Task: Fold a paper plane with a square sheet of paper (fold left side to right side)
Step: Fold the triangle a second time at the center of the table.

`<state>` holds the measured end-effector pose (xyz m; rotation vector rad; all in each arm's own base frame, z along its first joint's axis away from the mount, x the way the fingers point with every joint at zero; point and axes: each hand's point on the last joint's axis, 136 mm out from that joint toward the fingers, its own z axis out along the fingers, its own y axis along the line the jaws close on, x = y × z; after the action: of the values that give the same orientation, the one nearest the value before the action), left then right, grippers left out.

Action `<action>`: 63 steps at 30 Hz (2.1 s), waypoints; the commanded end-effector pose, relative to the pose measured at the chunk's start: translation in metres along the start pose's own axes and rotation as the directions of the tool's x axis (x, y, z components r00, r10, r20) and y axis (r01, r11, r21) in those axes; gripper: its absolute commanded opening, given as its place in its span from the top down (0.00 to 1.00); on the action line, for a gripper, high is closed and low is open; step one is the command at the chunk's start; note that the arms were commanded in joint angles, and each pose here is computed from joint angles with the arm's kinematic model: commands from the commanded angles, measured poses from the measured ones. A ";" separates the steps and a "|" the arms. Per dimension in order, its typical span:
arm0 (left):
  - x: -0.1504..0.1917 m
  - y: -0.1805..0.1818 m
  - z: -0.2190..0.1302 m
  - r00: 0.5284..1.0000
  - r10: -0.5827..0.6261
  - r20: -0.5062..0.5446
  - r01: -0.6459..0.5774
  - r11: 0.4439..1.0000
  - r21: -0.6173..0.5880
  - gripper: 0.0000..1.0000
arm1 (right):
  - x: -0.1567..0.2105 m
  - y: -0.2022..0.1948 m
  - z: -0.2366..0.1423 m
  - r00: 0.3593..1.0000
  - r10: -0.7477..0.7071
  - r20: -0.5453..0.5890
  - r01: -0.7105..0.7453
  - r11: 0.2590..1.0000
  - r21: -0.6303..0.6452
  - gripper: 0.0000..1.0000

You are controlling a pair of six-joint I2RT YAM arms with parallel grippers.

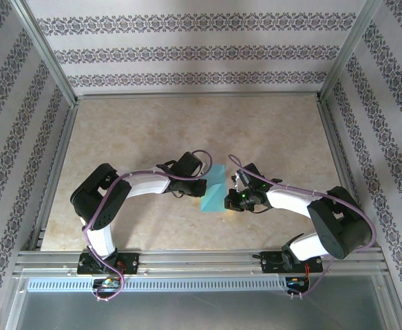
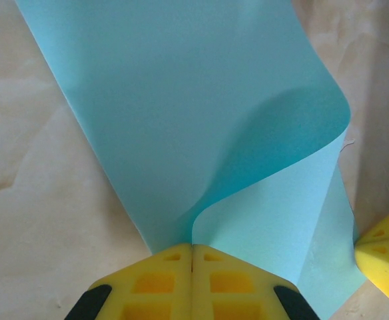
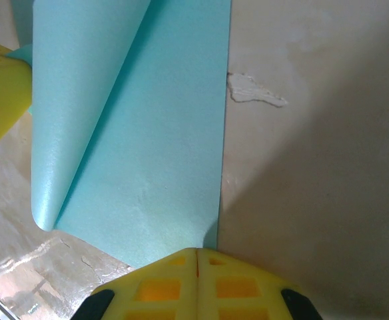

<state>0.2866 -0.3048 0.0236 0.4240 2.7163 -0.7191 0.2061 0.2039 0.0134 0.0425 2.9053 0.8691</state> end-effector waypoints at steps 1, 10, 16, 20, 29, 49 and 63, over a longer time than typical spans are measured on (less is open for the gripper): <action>-0.013 0.004 -0.007 0.999 0.023 0.047 -0.023 1.000 -0.009 1.00 | 0.006 -0.020 0.004 0.999 0.024 -0.024 -0.022 0.996 0.085 1.00; -0.014 0.001 -0.013 0.997 0.034 0.072 -0.034 0.999 0.003 1.00 | 0.006 -0.021 0.003 0.999 0.026 -0.021 -0.025 0.996 0.089 1.00; -0.016 0.001 -0.014 0.996 0.036 0.083 -0.036 0.999 0.001 1.00 | 0.006 -0.022 0.003 0.999 0.027 -0.020 -0.026 0.996 0.090 1.00; -0.016 0.001 -0.013 0.996 0.039 0.081 -0.039 0.999 0.004 1.00 | 0.006 -0.022 0.003 0.999 0.028 -0.022 -0.026 0.996 0.091 1.00; -0.016 0.001 -0.008 0.997 0.039 0.067 -0.039 0.999 0.003 1.00 | 0.006 -0.022 0.003 0.999 0.028 -0.022 -0.026 0.996 0.090 1.00; -0.014 0.004 0.001 0.999 0.038 0.032 -0.038 0.999 -0.004 1.00 | 0.006 -0.023 0.004 0.999 0.027 -0.023 -0.025 0.995 0.093 1.00; -0.007 0.007 0.009 0.999 0.044 -0.015 -0.044 0.999 -0.015 1.00 | -0.008 0.002 -0.009 1.000 0.015 0.017 -0.015 1.000 -0.002 0.89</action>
<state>0.2965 -0.3085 0.0218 0.4576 2.6865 -0.7085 0.2082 0.2021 0.0144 0.0579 2.9063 0.8663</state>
